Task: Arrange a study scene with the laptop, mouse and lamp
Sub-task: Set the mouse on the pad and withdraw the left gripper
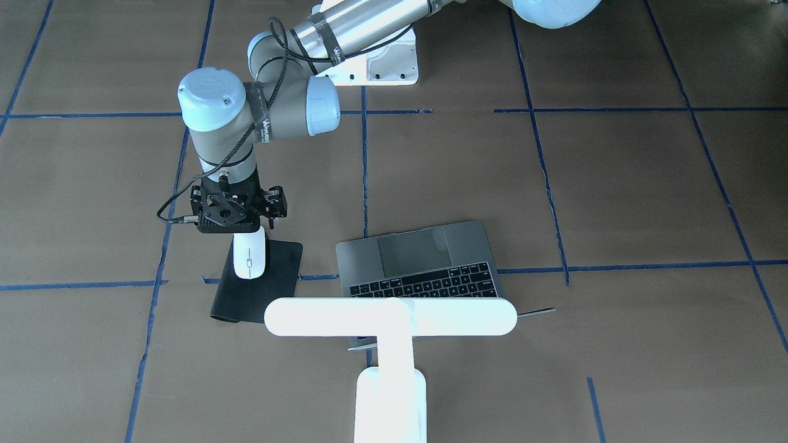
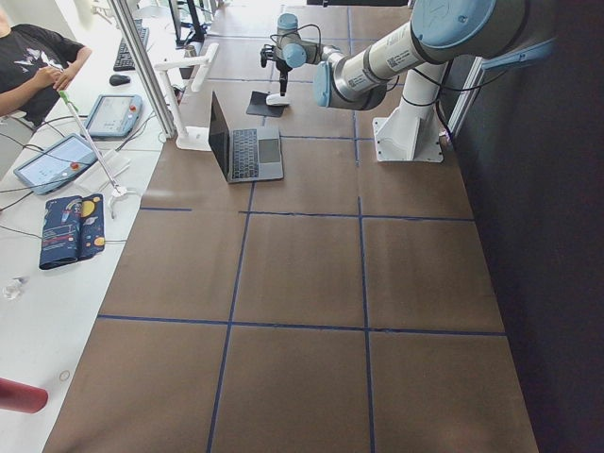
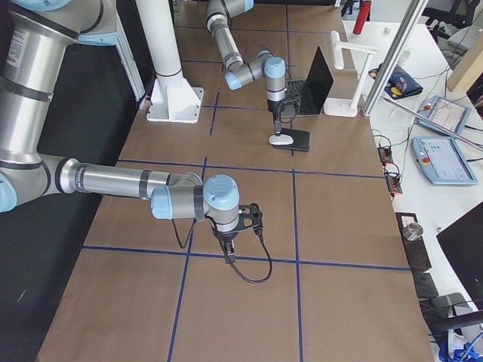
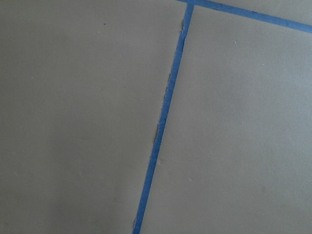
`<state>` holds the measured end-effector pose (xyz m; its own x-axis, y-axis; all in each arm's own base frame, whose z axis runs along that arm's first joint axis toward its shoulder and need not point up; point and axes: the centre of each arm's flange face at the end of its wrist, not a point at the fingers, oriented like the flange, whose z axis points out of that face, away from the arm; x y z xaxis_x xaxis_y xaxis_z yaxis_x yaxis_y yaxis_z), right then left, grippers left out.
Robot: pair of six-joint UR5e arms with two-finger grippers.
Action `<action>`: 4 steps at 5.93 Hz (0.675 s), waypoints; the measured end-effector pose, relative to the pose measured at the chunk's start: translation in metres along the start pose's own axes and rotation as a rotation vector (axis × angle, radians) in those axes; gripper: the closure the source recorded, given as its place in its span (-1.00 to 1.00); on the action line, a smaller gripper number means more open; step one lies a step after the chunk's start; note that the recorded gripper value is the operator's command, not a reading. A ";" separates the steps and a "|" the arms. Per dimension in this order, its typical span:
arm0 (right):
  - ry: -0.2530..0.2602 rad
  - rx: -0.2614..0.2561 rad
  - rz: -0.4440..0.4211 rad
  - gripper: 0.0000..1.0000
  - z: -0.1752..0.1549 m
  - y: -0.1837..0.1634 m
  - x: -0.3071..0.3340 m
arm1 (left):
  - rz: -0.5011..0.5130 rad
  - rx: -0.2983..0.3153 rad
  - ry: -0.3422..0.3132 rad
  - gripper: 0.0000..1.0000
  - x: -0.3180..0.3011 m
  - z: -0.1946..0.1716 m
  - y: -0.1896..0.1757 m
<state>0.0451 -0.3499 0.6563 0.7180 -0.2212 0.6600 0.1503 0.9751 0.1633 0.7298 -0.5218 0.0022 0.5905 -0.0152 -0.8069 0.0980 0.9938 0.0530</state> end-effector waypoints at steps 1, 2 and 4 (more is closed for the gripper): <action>0.000 -0.002 0.002 -1.00 0.000 0.000 0.000 | 0.060 -0.020 -0.016 -0.99 -0.031 -0.014 0.007; -0.001 -0.005 0.008 -1.00 0.001 0.001 0.001 | 0.149 -0.034 -0.037 -0.99 -0.083 -0.034 0.026; -0.001 -0.009 0.020 -1.00 0.001 0.000 0.001 | 0.311 -0.044 -0.069 -0.99 -0.205 -0.079 0.062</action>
<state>0.0451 -0.3501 0.6578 0.7202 -0.2015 0.6638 0.1420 0.9794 0.1433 0.5516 -0.4481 0.1248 0.6397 0.2840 -0.7143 -0.1297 0.9558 0.2639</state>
